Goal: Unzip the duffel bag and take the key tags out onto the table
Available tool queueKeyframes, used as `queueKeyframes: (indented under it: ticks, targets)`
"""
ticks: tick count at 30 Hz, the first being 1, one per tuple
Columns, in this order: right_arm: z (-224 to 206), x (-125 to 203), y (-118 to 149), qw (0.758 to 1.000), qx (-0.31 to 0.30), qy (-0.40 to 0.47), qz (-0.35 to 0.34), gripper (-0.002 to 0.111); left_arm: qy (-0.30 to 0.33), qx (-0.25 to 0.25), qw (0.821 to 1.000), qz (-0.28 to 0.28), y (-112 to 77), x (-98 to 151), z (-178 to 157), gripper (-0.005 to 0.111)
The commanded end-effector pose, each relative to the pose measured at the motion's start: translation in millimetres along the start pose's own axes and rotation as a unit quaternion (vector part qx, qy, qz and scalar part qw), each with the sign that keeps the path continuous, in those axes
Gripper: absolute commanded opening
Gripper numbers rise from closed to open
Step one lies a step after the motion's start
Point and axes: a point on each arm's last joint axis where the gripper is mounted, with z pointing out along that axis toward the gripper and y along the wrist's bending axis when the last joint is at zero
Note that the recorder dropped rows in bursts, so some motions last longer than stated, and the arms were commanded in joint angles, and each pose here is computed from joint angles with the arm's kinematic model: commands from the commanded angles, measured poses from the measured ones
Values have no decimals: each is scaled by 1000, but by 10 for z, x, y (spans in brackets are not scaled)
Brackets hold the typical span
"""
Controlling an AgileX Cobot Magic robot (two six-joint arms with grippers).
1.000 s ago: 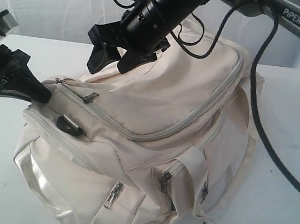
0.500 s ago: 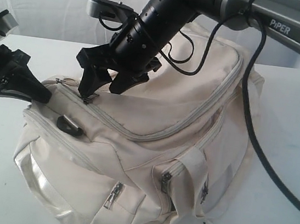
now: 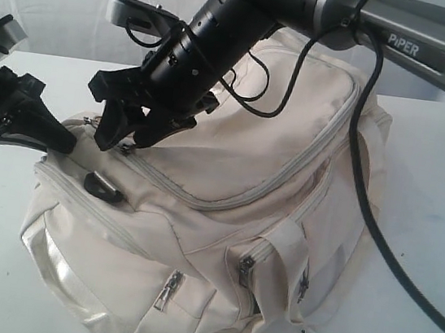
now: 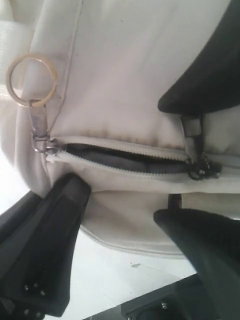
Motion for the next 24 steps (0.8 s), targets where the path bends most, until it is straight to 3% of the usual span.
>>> queueKeyframes:
  ticks: [1, 5, 11, 21, 24]
  targets:
    - [-35, 10, 12, 1000, 7, 1, -13, 47, -1, 15, 1000, 2, -31, -1, -13, 0]
    - [-37, 27, -44, 999, 38, 11, -22, 47, -1, 15, 1000, 2, -31, -1, -13, 0]
    - [37, 28, -71, 999, 26, 15, -13, 57, -1, 15, 1000, 2, -31, -1, -13, 0]
    - [160, 24, -97, 1000, -4, 18, 7, 57, -1, 15, 1000, 2, -31, -1, -13, 0]
    - [141, 13, -69, 1000, -13, 12, 9, 52, -1, 15, 1000, 2, -31, -1, -13, 0]
